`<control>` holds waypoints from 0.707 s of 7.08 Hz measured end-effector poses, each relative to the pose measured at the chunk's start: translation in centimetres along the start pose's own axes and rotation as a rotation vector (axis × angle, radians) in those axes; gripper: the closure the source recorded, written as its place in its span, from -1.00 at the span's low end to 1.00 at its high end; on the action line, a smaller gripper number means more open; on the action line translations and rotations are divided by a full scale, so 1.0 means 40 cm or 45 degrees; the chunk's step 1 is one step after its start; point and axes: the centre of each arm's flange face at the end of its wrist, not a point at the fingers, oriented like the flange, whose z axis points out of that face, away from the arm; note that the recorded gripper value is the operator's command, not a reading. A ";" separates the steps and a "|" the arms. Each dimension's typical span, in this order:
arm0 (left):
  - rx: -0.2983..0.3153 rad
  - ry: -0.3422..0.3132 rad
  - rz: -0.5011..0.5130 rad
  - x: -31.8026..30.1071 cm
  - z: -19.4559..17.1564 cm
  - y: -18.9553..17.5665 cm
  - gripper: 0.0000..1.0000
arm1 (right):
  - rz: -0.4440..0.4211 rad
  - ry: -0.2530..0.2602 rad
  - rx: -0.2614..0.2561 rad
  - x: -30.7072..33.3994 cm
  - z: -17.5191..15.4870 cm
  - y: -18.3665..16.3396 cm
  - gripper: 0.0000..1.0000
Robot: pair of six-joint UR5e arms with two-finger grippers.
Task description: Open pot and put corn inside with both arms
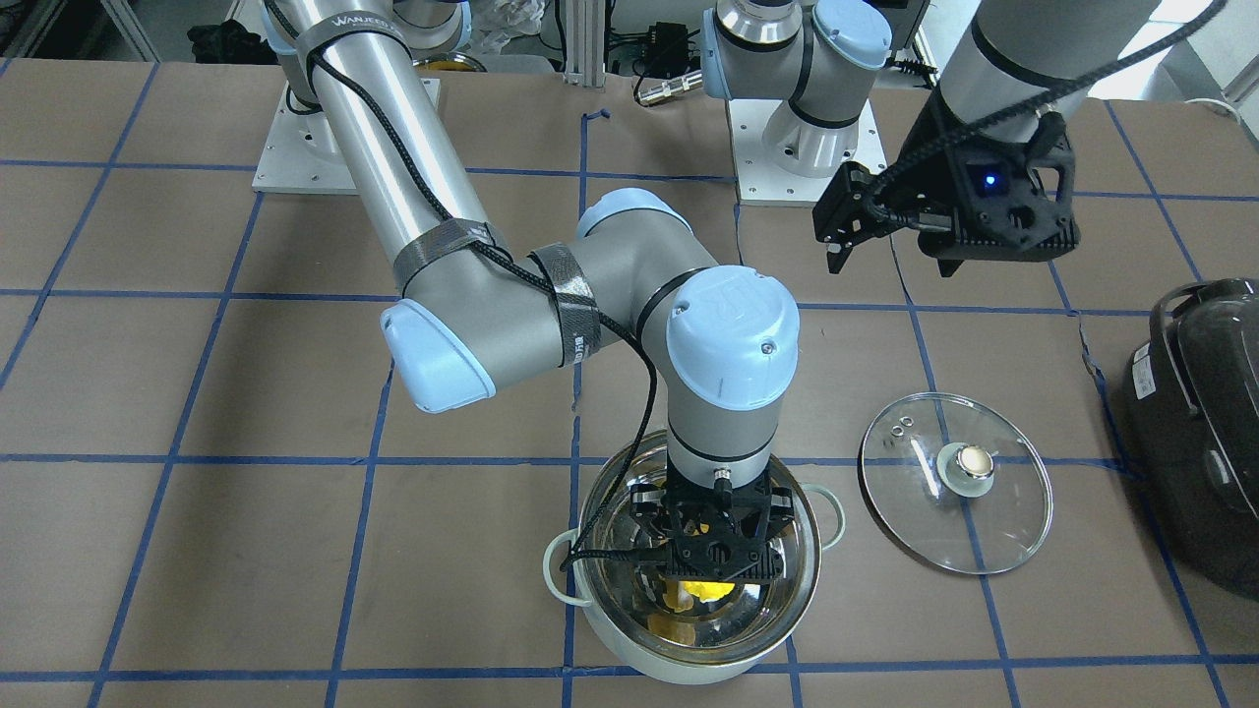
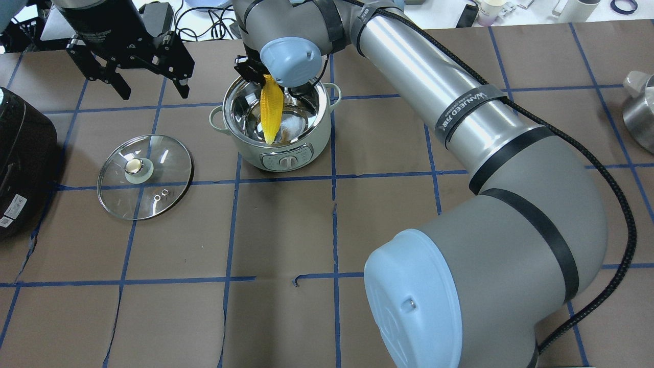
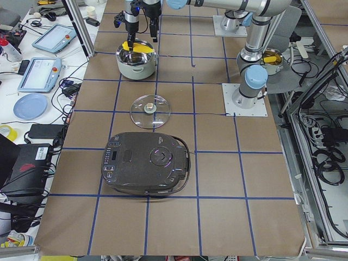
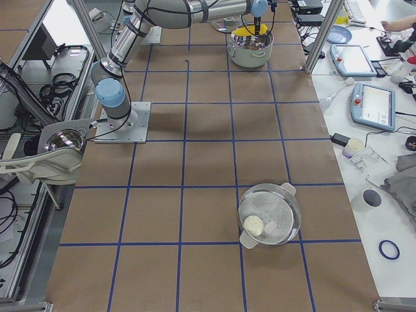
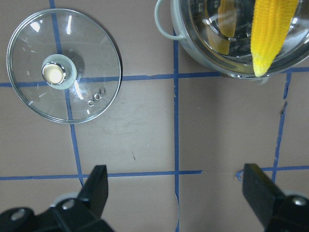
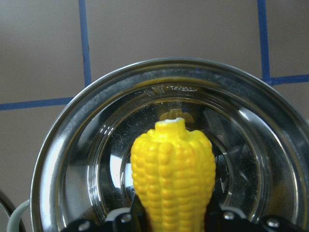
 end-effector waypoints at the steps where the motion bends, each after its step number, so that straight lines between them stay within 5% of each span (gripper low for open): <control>1: 0.009 0.001 -0.015 0.015 0.004 0.032 -1.00 | -0.008 -0.007 0.006 -0.001 0.031 0.021 -1.00; 5: 0.124 0.001 -0.026 0.017 0.049 0.098 -1.00 | -0.052 -0.020 0.036 0.014 -0.014 0.042 -1.00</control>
